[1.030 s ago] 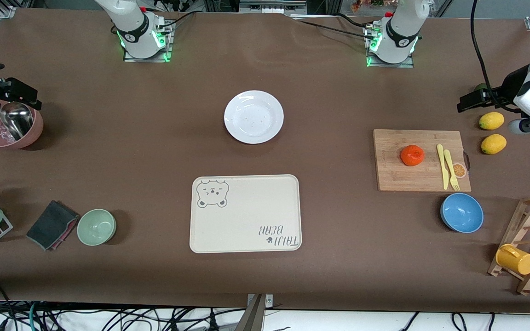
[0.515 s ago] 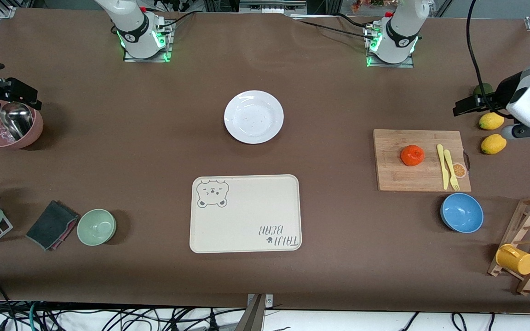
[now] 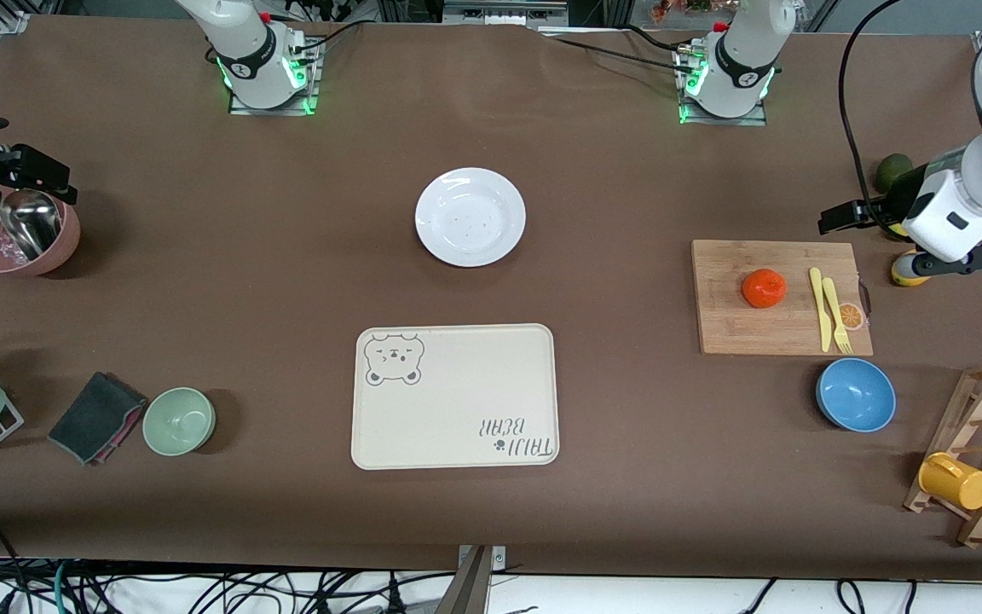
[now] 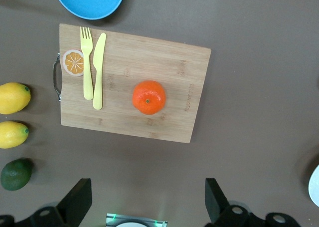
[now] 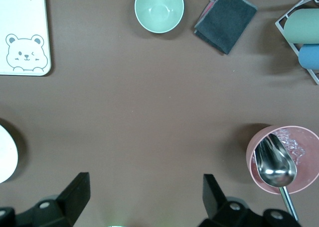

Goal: Place orange and plate with both arms
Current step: 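Move the left gripper over the orange on the cutting board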

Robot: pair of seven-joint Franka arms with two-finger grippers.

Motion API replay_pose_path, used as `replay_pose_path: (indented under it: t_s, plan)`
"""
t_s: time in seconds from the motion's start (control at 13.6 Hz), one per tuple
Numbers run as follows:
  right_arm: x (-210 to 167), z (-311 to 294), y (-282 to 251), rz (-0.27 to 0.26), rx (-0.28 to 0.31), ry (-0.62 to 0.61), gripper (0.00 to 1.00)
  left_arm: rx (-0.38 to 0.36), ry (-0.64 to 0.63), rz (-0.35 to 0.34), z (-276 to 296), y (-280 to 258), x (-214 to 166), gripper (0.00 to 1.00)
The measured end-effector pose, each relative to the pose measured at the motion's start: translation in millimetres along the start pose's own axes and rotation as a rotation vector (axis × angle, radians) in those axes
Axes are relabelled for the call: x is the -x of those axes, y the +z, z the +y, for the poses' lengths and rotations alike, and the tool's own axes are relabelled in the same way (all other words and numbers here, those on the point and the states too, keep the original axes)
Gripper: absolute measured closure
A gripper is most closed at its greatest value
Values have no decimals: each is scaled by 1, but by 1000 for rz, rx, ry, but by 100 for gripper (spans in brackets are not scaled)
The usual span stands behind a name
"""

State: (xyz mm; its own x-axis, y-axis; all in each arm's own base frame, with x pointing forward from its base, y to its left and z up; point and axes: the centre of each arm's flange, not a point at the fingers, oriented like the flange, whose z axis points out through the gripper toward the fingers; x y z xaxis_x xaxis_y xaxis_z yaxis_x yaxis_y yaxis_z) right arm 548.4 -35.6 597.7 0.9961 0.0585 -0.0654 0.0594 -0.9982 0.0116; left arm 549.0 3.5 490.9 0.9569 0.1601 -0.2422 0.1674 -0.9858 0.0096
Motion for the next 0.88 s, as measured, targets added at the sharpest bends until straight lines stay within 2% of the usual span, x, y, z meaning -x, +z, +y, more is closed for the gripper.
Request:
replay_pose_path:
  t_s: [0.15,0.88]
  plan:
    - [0,0,0,0,0,0,0,0,-4,-1,-2,11,-2,0]
    - [0,0,0,0,0,0,0,2,-10,20,-5,3,4,0]
